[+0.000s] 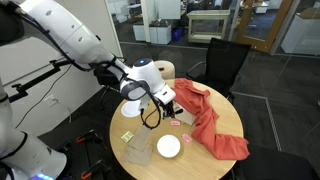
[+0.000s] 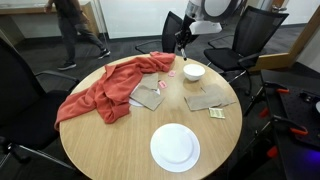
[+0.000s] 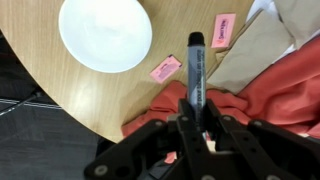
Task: Remove the black marker from the white bowl and put it on the table
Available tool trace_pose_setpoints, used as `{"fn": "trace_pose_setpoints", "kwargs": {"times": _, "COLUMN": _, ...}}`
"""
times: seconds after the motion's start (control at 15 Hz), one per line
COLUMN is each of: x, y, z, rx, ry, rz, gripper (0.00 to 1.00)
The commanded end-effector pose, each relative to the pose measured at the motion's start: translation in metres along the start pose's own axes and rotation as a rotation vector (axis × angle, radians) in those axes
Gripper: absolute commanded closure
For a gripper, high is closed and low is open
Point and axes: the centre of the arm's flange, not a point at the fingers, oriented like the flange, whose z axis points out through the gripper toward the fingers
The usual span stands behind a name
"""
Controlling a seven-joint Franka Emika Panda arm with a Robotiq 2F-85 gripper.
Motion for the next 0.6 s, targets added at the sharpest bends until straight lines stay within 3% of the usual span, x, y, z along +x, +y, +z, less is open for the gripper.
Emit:
{"fn": "trace_pose_setpoints", "kwargs": {"times": 0.0, "x": -0.029, "y": -0.030, "z": -0.030, "rx": 0.056, "ry": -0.034, "rz": -0.084, "gripper": 0.95}}
{"fn": "trace_pose_setpoints", "kwargs": {"times": 0.53, "x": -0.109, "y": -0.100, "z": -0.004, "rx": 0.096, "ry": -0.193, "rz": -0.191, "gripper": 0.95}}
